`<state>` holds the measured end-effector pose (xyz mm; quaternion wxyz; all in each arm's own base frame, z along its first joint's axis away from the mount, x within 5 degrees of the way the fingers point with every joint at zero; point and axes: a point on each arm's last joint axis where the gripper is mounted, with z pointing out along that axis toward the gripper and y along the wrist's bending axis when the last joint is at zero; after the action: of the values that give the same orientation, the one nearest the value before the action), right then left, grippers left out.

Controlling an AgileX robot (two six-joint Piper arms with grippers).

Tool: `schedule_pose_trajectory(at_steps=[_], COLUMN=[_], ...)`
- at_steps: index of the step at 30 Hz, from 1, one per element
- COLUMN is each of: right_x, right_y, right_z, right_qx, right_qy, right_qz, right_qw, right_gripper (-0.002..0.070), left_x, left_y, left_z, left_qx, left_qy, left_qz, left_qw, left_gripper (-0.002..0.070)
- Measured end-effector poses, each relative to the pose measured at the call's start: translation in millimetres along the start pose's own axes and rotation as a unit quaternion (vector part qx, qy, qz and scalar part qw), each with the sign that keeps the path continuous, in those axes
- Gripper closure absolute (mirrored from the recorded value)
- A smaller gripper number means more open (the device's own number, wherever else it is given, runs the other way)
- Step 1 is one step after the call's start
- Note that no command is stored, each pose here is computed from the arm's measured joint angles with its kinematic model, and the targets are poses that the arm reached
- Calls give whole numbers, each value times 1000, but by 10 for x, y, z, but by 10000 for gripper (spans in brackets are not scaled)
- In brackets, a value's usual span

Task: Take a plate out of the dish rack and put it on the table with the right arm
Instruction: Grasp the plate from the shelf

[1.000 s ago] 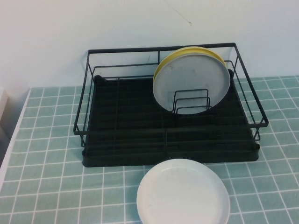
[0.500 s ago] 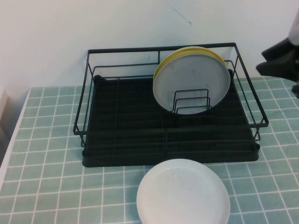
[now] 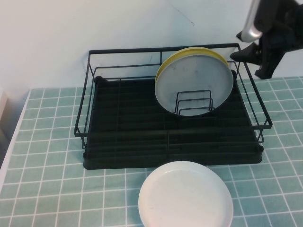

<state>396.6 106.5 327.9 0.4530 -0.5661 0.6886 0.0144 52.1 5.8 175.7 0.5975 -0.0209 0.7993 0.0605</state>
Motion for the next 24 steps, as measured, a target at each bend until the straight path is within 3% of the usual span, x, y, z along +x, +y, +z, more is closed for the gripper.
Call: schedule_pose_trajectory(at_steps=[10,24], right_x=[47,156], right_y=[94,172], right_z=[451,851], right_qx=[3,29], right_qy=[10,28], right_qz=[-55,-73], right_qw=[998,996], right_gripper=[302,302], left_x=[0,0], left_y=[0,0], left_z=[0,0], left_qx=[0,0], left_qy=[0,0], left_qz=[0,0], left_qw=[1000,1000], left_gripper=[678,678])
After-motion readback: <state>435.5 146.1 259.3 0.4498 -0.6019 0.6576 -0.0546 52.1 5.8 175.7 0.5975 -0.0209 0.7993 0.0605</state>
